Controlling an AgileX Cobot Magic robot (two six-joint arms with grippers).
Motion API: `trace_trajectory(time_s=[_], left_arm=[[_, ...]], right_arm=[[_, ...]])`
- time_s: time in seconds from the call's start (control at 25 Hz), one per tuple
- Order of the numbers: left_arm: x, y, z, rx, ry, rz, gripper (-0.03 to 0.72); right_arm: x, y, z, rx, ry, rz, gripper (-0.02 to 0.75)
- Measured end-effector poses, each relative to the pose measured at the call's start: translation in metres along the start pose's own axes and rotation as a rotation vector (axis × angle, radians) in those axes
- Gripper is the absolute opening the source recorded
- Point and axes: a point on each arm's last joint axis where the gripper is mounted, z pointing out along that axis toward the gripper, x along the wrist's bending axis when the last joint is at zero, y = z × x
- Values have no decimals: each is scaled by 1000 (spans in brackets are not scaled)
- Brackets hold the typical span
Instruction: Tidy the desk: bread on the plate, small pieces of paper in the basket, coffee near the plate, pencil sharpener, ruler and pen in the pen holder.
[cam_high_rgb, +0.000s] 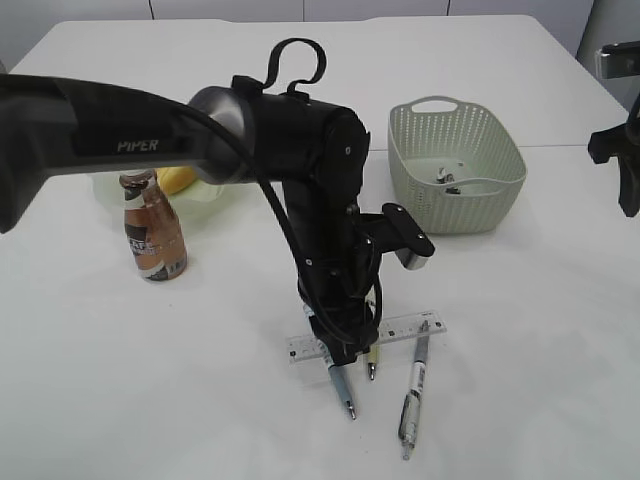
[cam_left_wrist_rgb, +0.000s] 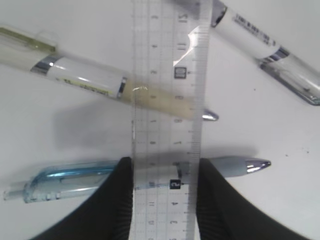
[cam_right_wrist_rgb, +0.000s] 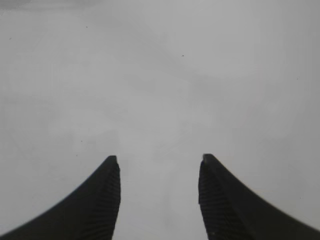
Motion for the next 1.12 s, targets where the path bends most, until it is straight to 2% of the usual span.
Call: trace_trajectory(time_s=[0.24, 0.44, 0.72, 0.92, 1.12], left_arm=[[-3, -4, -6, 34, -21, -29, 251], [-6, -4, -26, 7, -7, -66, 251], [0, -7, -49, -49, 19, -210, 251], [17, -8, -76, -176, 53, -379, 251], [40, -8, -116, -401, 54, -532, 251]], right_arm=[[0, 0, 0, 0, 0, 0, 402], [0, 0, 0, 0, 0, 0, 402], [0, 0, 0, 0, 0, 0, 402], [0, 0, 0, 0, -1, 0, 402], [0, 0, 0, 0, -2, -1, 402]])
